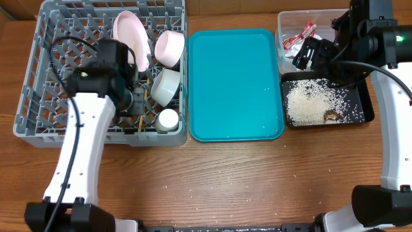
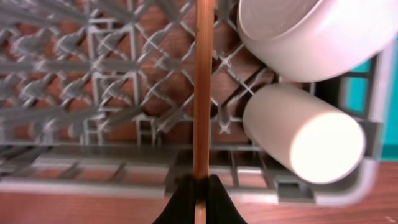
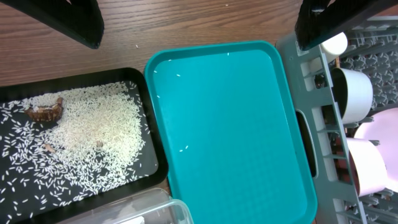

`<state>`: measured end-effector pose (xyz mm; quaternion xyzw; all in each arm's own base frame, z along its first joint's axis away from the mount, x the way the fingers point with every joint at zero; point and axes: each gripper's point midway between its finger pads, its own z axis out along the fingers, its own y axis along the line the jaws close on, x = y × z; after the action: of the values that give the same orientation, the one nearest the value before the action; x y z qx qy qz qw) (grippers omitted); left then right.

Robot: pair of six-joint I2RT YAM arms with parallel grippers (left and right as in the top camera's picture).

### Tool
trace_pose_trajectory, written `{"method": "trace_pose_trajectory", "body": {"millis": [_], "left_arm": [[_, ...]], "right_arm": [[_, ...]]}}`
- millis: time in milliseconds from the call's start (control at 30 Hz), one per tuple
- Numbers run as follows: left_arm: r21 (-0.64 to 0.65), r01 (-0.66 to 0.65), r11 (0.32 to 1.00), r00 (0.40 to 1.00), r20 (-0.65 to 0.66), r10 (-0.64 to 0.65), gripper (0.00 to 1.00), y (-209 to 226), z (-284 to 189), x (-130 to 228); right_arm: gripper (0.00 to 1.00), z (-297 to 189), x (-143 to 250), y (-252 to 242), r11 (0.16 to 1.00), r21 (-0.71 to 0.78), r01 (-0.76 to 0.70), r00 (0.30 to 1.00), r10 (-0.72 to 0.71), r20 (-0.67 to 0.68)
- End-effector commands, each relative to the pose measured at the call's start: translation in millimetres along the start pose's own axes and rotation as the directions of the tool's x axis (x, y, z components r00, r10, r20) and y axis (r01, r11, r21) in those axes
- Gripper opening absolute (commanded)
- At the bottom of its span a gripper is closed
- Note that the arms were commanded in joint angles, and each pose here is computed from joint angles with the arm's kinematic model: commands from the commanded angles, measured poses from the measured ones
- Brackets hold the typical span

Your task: Sort waste into correct bins and load items into the dishwasher

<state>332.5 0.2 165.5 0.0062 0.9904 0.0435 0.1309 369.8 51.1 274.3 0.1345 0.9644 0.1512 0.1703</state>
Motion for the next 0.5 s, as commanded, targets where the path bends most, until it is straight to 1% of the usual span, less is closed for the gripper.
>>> {"method": "trace_pose_trajectory", "body": {"millis": [0, 167, 233, 333, 400, 433, 467], "left_arm": [[-0.014, -0.052, 0.999, 0.999, -0.012, 0.052, 0.04, 2, 25, 8], [-0.022, -0.045, 0.999, 0.999, 0.007, 0.045, 0.04, 1, 44, 9], [-0.046, -0.039, 0.998, 0.999, 0.019, 0.04, 0.04, 5, 51, 8], [-0.05, -0.038, 0.998, 0.999, 0.016, 0.039, 0.04, 5, 58, 12], [-0.054, -0.013, 0.998, 1.0, 0.005, 0.014, 0.04, 5, 61, 15], [-0.058, -0.005, 0.998, 1.0, 0.002, 0.005, 0.06, 6, 61, 17], [-0.067, 0.011, 0.998, 1.0, -0.001, -0.011, 0.15, 7, 62, 17]], "right_arm": [[1.0, -2, 0, 1, 1.0, 0.002, 0.01, 1.0, -0.01, 0.01], [1.0, -2, 0, 1, 1.0, 0.002, 0.01, 1.0, -0.01, 0.009], [1.0, -2, 0, 1, 1.0, 0.002, 0.01, 1.0, -0.01, 0.009], [1.0, -2, 0, 1, 1.0, 0.002, 0.01, 1.0, -0.01, 0.01], [1.0, -2, 0, 1, 1.0, 0.002, 0.01, 1.0, -0.01, 0.01], [1.0, -2, 0, 1, 1.0, 0.002, 0.01, 1.0, -0.01, 0.01], [1.0, -2, 0, 1, 1.0, 0.002, 0.01, 1.0, -0.01, 0.009]]}}
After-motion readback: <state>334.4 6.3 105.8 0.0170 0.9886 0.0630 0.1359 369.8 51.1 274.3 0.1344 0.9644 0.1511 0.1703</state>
